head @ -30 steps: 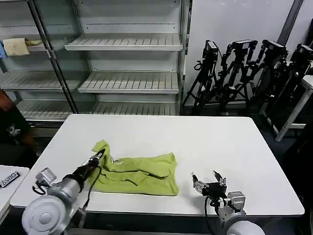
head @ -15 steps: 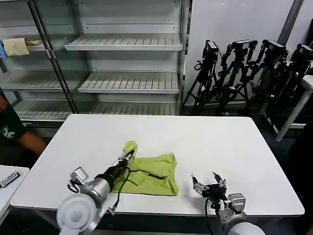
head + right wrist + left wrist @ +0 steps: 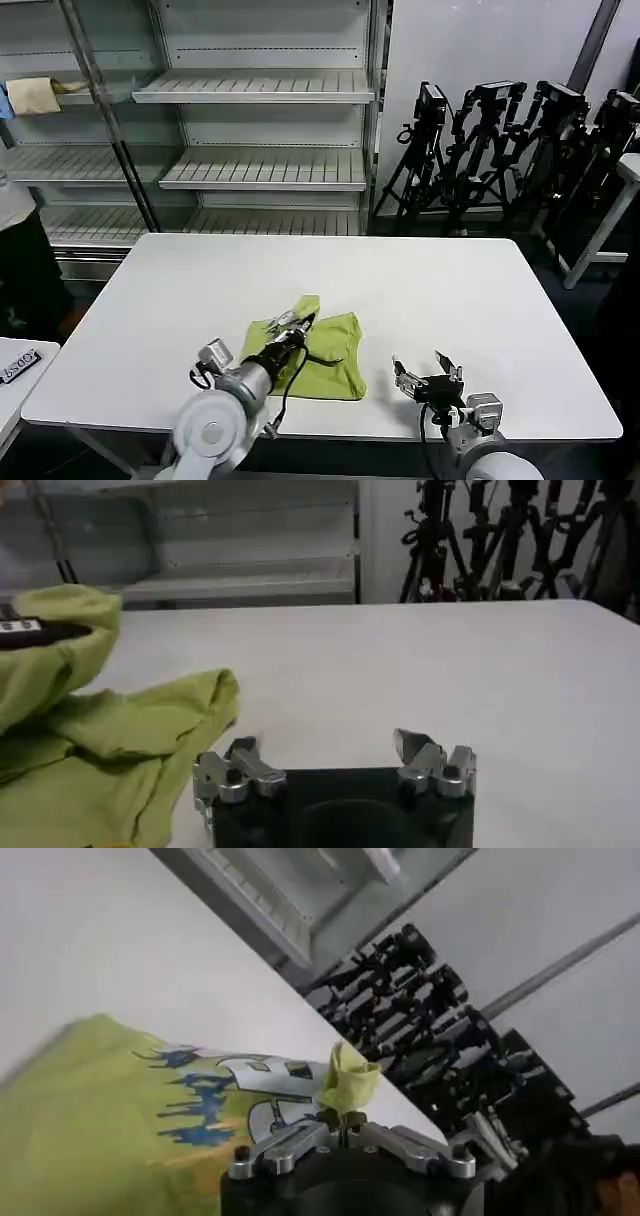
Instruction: Fold and organize the clothes.
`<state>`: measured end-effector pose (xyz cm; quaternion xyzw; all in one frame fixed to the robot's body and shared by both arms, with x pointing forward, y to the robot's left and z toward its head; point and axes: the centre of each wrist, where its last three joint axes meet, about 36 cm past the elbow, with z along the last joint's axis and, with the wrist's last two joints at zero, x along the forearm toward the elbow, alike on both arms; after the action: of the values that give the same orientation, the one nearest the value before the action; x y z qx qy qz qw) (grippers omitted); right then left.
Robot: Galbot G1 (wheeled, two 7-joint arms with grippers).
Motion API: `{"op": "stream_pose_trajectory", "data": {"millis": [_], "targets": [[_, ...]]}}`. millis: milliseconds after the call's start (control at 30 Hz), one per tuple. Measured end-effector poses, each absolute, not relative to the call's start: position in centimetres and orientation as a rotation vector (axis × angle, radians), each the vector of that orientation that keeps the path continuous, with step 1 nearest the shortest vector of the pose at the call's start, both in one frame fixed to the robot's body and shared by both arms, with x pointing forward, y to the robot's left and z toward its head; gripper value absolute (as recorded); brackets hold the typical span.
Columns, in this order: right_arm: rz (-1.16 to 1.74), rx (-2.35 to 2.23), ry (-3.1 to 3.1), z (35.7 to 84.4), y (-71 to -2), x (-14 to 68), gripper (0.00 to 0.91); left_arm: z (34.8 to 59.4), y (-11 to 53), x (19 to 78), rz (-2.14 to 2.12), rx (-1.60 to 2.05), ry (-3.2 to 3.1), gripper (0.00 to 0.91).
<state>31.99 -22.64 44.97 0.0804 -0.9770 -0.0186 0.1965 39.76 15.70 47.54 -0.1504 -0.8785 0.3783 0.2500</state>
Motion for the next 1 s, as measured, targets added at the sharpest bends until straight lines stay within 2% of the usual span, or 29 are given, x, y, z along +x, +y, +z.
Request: {"op": "stream_pose_trajectory", "data": {"millis": [33,67,100,133,467,1000], "targets": [[-0.052,0.224,-2.735,44.9,-22.7,32.0,0.907,47.4,15.5,39.9,1.027,-0.410,-2.389,0.040],[-0.053,0.223,-2.734,44.9,-22.6,32.0,0.907,47.2,15.3,40.1,1.024,-0.411,-2.388,0.141],[-0.053,0.223,-2.733,44.8,-22.7,32.0,0.907,47.1,15.1,40.3,1.021,-0.410,-2.388,0.685],[-0.053,0.222,-2.733,44.8,-22.7,32.0,0.907,47.0,14.9,40.5,1.020,-0.408,-2.390,0.907],[-0.057,0.224,-2.735,44.8,-22.5,32.1,0.907,46.5,14.1,40.5,1.005,-0.451,-2.382,0.907],[-0.078,0.249,-2.737,44.6,-21.7,32.4,0.907,48.6,16.5,38.5,1.006,-0.471,-2.440,0.907]]}}
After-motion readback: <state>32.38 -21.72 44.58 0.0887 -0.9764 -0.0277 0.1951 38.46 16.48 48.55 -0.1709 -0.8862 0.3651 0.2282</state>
